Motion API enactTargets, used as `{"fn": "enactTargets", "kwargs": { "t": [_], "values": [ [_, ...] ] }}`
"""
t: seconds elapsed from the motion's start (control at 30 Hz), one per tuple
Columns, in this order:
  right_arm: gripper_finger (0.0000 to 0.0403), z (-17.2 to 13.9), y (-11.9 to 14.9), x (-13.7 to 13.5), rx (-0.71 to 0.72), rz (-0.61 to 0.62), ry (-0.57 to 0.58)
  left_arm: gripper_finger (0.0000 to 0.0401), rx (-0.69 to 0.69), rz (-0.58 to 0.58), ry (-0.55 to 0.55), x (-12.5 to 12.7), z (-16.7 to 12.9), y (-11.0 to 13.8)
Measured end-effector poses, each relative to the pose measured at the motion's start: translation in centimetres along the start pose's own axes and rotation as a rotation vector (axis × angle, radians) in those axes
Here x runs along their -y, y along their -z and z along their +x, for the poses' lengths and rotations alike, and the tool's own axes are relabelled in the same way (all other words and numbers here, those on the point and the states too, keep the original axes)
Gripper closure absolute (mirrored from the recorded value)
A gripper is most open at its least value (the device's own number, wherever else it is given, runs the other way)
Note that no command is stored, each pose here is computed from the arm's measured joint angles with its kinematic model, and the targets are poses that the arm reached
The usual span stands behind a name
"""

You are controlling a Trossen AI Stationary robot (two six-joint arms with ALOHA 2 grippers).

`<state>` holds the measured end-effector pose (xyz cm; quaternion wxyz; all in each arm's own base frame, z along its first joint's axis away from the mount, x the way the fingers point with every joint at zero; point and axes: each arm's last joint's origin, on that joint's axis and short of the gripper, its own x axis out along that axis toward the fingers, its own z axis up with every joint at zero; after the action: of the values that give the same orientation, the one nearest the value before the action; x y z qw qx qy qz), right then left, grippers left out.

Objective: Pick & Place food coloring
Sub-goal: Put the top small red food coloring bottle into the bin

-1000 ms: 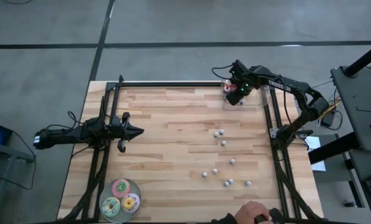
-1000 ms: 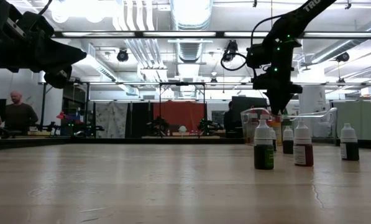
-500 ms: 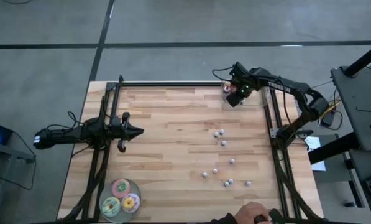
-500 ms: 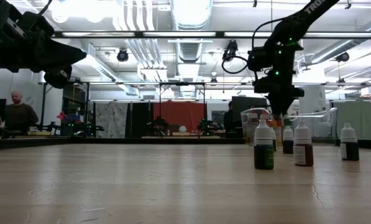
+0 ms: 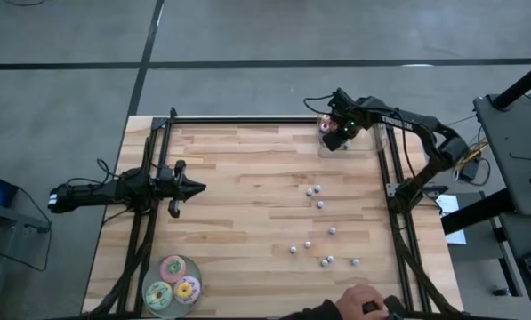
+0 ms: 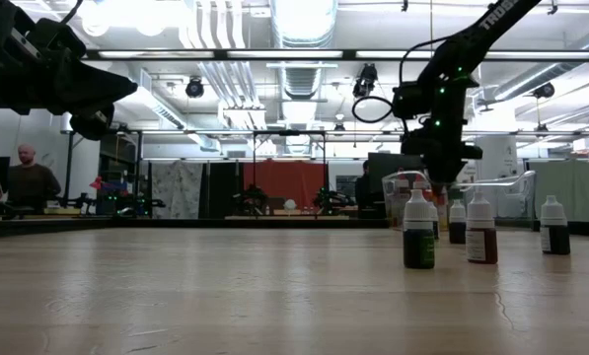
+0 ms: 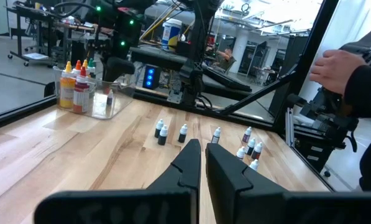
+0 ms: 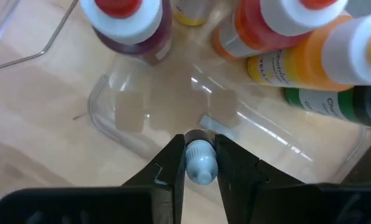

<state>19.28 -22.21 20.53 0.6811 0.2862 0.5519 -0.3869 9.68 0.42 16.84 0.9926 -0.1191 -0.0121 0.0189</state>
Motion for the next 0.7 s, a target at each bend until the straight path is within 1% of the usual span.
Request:
{"fn": "enactTargets", "kwargs": {
  "t": [0.33,0.7],
  "values": [
    [0.0339,0.9,-0.5,0.7,0.008,0.042,0.005,0.0401,0.0,0.0,0.0,0.0,0.0,0.0],
    [0.0339,1.4,-0.6,1.7,0.021,0.093,0.011,0.0401,-0.001,0.0,0.0,0.0,0.0,0.0]
  ]
}}
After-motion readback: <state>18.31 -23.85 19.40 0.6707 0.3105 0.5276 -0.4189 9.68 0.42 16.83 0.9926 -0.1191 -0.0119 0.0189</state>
